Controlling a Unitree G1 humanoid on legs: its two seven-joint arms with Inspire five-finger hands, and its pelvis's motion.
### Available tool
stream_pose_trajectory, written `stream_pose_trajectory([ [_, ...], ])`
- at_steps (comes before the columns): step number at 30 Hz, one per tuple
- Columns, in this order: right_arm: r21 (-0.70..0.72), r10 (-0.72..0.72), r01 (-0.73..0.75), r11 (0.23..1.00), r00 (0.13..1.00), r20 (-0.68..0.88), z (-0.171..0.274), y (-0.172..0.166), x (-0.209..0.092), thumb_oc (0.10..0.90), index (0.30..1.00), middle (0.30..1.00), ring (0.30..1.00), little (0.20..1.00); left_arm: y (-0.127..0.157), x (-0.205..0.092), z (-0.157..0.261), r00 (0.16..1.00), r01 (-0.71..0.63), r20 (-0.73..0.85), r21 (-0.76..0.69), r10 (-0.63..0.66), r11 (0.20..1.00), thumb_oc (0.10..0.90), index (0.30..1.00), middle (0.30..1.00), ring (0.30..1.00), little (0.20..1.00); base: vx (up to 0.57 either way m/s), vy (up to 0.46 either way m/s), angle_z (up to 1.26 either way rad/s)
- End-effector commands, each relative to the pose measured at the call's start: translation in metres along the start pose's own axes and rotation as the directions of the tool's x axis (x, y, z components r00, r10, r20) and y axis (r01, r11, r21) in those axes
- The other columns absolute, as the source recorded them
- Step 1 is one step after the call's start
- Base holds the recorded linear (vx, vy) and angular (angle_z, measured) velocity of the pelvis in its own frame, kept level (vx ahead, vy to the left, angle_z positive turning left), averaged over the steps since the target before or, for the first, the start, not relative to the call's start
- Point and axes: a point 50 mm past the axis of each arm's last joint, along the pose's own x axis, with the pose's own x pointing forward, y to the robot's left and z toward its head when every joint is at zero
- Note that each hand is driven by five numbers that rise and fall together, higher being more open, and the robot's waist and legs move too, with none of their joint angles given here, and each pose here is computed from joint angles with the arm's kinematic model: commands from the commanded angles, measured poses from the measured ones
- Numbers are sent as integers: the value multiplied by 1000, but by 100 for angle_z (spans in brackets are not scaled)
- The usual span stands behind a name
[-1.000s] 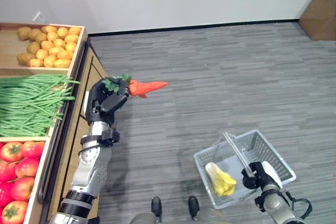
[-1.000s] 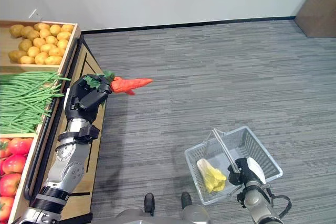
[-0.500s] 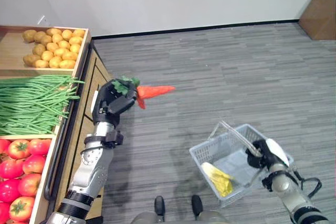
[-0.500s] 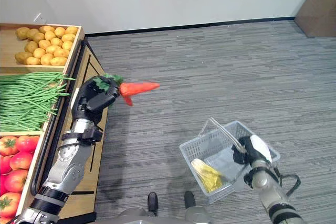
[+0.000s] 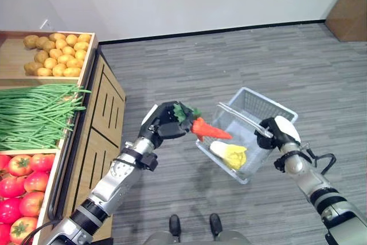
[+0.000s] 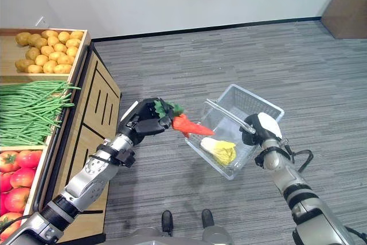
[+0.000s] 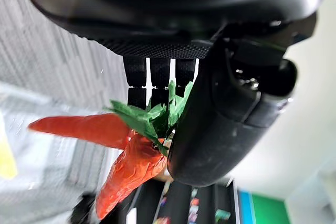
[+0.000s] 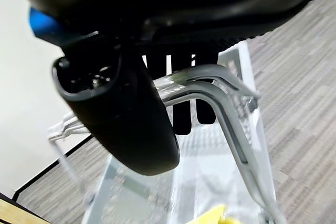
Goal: Get the vegetables into the basket
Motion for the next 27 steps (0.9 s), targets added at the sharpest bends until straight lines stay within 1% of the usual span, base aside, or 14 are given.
stream_pose_trajectory([
  [1, 96, -223, 207, 974, 954, 202, 60, -53, 30, 400, 300, 300, 300, 300, -17, 20, 45, 968, 161, 187, 60, -169, 985, 400, 300, 300, 300, 300, 0, 0, 0],
  [3, 105, -226, 208, 972, 952, 207, 64, -54, 32, 400, 300, 300, 300, 300, -21, 22, 44, 966, 179, 179, 55, -186, 982, 400, 300, 300, 300, 300, 0, 0, 0],
  [6, 157, -249, 214, 964, 934, 255, 89, -55, 38, 400, 300, 300, 300, 300, -37, 30, 39, 956, 244, 160, 46, -248, 969, 400, 300, 300, 300, 300, 5, 3, -1],
  [7, 222, -251, 181, 958, 903, 348, 118, -45, 34, 400, 300, 300, 300, 300, -49, 40, 36, 956, 237, 171, 37, -240, 971, 400, 300, 300, 300, 300, 0, 0, 0],
  [8, 237, -246, 164, 958, 893, 377, 125, -42, 31, 400, 300, 300, 300, 300, -51, 41, 35, 957, 232, 172, 33, -234, 972, 400, 300, 300, 300, 300, 0, 0, 0],
  [14, 275, -230, 115, 955, 870, 436, 134, -33, 18, 400, 300, 300, 300, 300, -53, 43, 26, 967, 205, 145, 41, -209, 978, 400, 300, 300, 300, 300, 7, 2, -3],
  [17, 304, -235, 99, 947, 862, 449, 136, -29, 14, 400, 300, 300, 300, 300, -48, 44, 18, 978, 166, 116, 83, -175, 983, 400, 300, 300, 300, 300, 0, 0, 0],
  [19, 327, -230, 76, 942, 857, 462, 138, -27, 10, 400, 300, 300, 300, 300, -43, 44, 12, 984, 141, 87, 136, -154, 981, 400, 300, 300, 300, 300, 0, 0, 0],
  [21, 333, -227, 61, 941, 843, 487, 141, -27, 6, 400, 300, 300, 300, 300, -32, 44, 2, 994, 89, 46, 205, -101, 975, 400, 300, 300, 300, 300, 0, 0, 0],
  [22, 333, -227, 61, 941, 843, 487, 141, -27, 6, 400, 300, 300, 300, 300, -32, 44, 2, 994, 89, 46, 205, -101, 975, 400, 300, 300, 300, 300, 0, 0, 0],
  [23, 344, -228, 50, 938, 836, 500, 143, -27, 4, 400, 300, 300, 300, 300, -23, 43, -6, 999, 45, 16, 238, -50, 970, 400, 300, 300, 300, 300, 0, 0, 0],
  [25, 352, -228, 42, 935, 831, 508, 145, -27, 2, 400, 300, 300, 300, 300, -20, 43, -10, 1000, 24, 2, 259, -25, 966, 400, 300, 300, 300, 300, 0, 0, 0],
  [27, 383, -235, 15, 924, 810, 537, 150, -27, -5, 400, 300, 300, 300, 300, -2, 40, -24, 996, -56, -46, 348, 77, 936, 400, 300, 300, 300, 300, 0, 0, 0],
])
